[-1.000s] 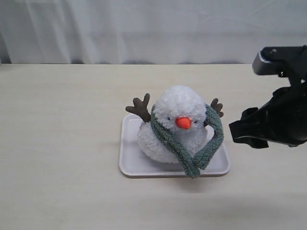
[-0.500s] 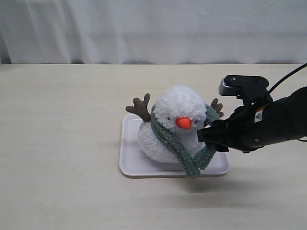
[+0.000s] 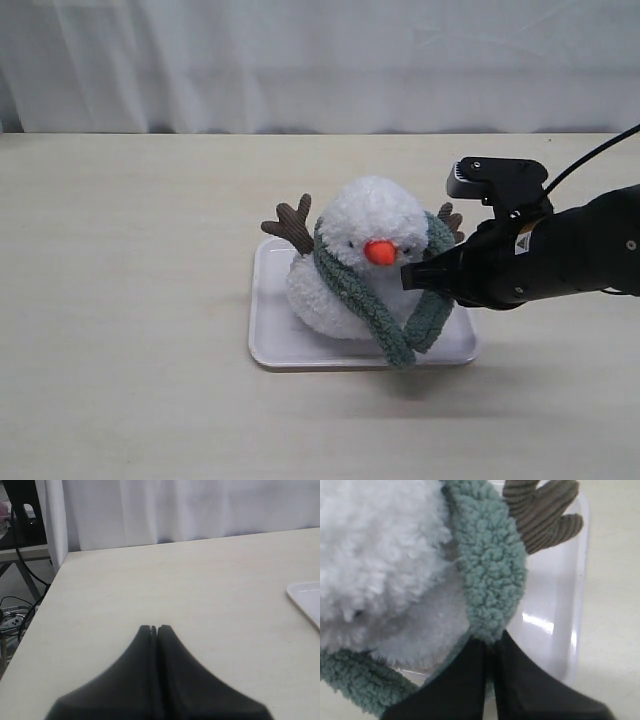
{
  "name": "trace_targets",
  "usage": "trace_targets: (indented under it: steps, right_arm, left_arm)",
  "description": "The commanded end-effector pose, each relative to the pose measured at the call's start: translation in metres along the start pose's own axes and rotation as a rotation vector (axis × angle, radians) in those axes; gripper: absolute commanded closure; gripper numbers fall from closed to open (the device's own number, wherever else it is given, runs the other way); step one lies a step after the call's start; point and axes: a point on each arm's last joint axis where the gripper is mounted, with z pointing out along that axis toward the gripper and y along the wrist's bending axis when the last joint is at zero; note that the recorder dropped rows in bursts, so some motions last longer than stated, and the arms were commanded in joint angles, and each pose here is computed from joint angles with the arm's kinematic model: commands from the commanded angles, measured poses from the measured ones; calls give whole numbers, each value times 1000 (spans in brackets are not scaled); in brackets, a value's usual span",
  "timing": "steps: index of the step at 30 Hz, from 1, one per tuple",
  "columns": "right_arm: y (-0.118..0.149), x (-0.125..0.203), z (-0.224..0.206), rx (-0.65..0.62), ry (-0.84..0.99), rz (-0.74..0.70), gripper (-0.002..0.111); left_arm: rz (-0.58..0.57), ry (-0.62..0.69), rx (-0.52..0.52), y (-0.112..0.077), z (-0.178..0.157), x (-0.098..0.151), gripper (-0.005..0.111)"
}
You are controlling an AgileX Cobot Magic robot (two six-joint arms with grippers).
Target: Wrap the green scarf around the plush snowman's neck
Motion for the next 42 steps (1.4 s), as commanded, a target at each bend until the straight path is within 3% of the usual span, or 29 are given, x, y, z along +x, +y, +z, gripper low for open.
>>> trace_targets:
  steps: [1,13,25,35,42]
  right_arm:
    - [0,0,-4,0,4,1,104]
    - [5,3,-27,-50,37,48,104]
    - [29,-6,-38,-266,116,127,104]
    - [35,1,-7,-322,218,266,104]
    - [45,0,4,-457,234,257,104]
  left_arm:
    - [-7,-12,-4,0,0,0,107]
    - [-7,-12,-4,0,0,0,107]
    - [-7,-12,-4,0,0,0,107]
    - [-7,-12,-4,0,0,0,107]
    - [-7,-12,-4,0,0,0,107]
